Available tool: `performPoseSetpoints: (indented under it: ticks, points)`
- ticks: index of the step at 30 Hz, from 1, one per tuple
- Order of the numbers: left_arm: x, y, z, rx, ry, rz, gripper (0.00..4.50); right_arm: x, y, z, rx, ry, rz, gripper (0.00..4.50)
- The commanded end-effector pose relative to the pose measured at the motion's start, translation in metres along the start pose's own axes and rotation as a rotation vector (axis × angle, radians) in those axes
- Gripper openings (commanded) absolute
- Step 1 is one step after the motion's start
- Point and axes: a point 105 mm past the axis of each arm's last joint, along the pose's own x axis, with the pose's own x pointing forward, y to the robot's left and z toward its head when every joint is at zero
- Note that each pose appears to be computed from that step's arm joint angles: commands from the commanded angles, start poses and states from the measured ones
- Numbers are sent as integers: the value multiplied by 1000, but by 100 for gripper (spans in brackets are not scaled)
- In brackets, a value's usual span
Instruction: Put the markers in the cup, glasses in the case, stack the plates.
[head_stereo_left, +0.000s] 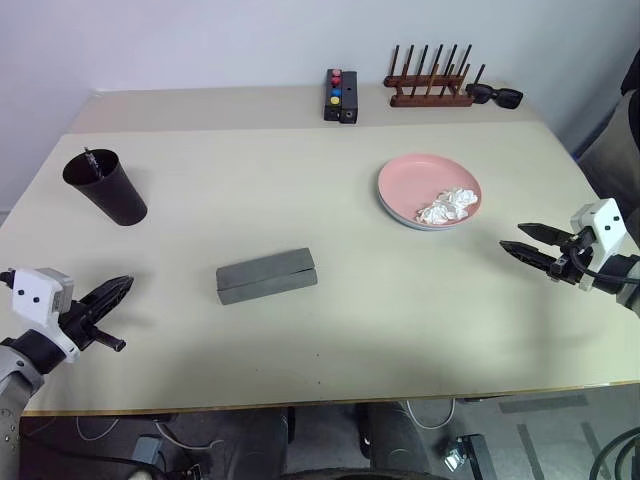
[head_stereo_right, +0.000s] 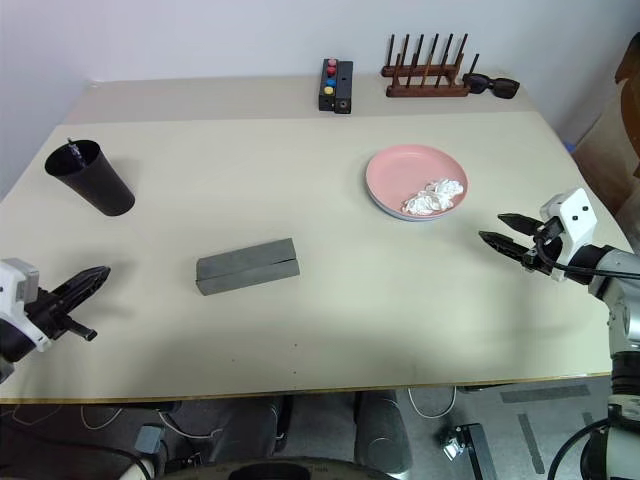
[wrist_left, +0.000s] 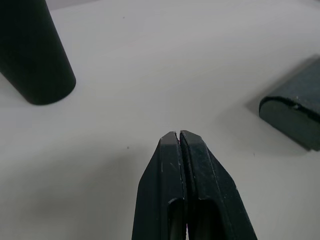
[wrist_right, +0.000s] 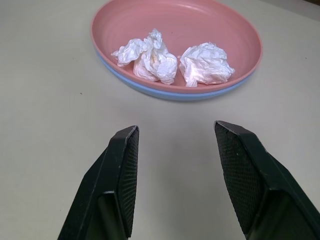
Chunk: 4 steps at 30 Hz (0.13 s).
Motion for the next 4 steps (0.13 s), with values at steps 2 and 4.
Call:
performPoseSetpoints:
  ticks: [2, 4]
  points:
    - [0, -4, 10, 22, -40, -1, 0, 3, 1, 20, -44, -47, 5, 240]
    - [1, -4, 9, 20, -39, -1, 0, 5, 1, 23, -45, -52, 5, 240]
